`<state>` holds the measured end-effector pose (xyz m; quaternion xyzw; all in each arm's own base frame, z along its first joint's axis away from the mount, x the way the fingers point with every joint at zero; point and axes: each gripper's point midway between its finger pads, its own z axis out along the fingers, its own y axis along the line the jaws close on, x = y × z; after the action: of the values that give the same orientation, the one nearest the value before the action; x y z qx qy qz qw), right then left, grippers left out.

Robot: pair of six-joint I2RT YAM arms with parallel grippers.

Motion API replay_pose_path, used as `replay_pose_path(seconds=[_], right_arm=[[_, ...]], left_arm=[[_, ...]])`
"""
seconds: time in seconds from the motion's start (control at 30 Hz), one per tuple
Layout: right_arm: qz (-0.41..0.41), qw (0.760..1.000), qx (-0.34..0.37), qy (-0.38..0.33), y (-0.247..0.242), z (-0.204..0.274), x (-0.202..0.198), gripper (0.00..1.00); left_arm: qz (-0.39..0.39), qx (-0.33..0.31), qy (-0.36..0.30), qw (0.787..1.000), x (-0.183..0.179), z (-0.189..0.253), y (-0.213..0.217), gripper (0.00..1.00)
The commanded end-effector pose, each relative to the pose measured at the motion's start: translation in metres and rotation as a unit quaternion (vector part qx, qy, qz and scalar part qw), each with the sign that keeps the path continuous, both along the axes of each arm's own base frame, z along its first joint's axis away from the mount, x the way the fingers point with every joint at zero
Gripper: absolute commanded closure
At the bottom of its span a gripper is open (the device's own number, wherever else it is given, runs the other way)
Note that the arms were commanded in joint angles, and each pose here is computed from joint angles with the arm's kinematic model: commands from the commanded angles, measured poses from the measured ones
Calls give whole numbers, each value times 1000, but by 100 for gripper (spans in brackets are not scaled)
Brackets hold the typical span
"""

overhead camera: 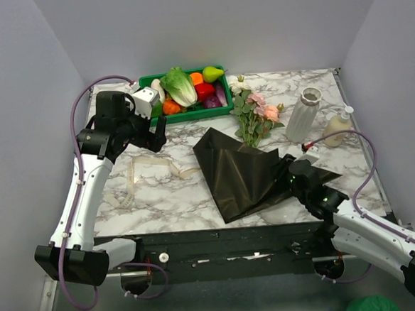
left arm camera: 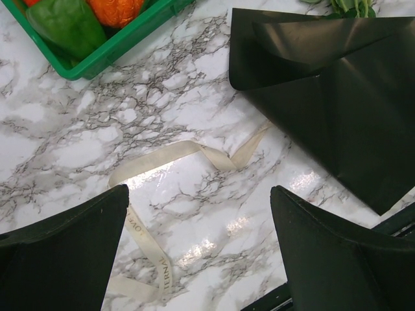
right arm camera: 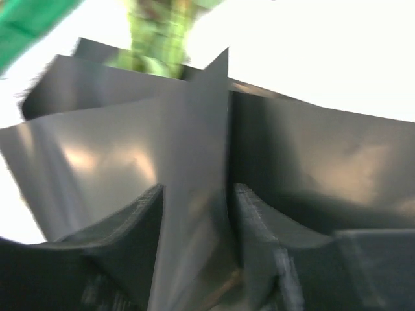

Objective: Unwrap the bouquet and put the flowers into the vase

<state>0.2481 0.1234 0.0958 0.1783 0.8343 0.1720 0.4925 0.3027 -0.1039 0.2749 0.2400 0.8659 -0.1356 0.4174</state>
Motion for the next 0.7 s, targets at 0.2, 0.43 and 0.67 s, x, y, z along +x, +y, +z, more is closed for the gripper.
replay_pose_path(seconds=[0.2,0.43,0.67], right_arm=[[87,995,17,-38,31,18,5,82],[164,982,37,-81,62,65,9,93],[307,935,77,-161,129,165,4,99]], left_arm=[[5,-9,4,1000,-4,2,0,1],[12,-6,-10,1000,-7,12,4,1],[43,7,-31,999,-2,21,15,1]])
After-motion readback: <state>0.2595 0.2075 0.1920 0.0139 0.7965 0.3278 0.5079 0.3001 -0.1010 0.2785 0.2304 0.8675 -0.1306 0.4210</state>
